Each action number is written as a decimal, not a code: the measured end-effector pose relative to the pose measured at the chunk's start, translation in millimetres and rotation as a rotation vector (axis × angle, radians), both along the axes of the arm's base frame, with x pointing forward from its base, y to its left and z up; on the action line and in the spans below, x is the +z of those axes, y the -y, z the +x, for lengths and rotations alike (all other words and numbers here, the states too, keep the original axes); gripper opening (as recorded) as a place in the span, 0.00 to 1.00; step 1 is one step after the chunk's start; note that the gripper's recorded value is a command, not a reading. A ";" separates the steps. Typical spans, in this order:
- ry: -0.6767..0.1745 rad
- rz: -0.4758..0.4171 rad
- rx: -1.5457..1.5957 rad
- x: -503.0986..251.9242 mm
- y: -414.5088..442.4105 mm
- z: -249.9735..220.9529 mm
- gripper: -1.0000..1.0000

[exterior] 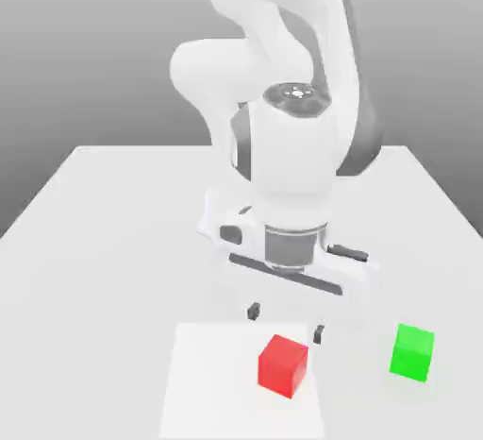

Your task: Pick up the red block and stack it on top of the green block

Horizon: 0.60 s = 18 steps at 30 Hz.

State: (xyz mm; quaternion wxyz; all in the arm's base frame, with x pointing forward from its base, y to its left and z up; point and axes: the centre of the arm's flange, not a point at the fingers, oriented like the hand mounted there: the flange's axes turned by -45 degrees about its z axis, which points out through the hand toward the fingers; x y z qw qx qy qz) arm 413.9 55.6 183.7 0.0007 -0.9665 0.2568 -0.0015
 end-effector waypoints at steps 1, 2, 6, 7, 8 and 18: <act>-0.001 0.000 -0.001 -11.2 -0.1 -0.4 0.50; -0.002 0.000 -0.001 -22.3 -0.1 -1.0 0.50; -0.002 0.000 -0.002 -32.9 0.0 -1.7 0.00; -0.002 0.000 -0.002 -32.9 0.0 -1.6 0.00; -0.001 0.000 -0.002 -32.8 0.0 -1.6 0.00; -0.002 0.001 0.158 34.4 -63.2 -7.1 0.00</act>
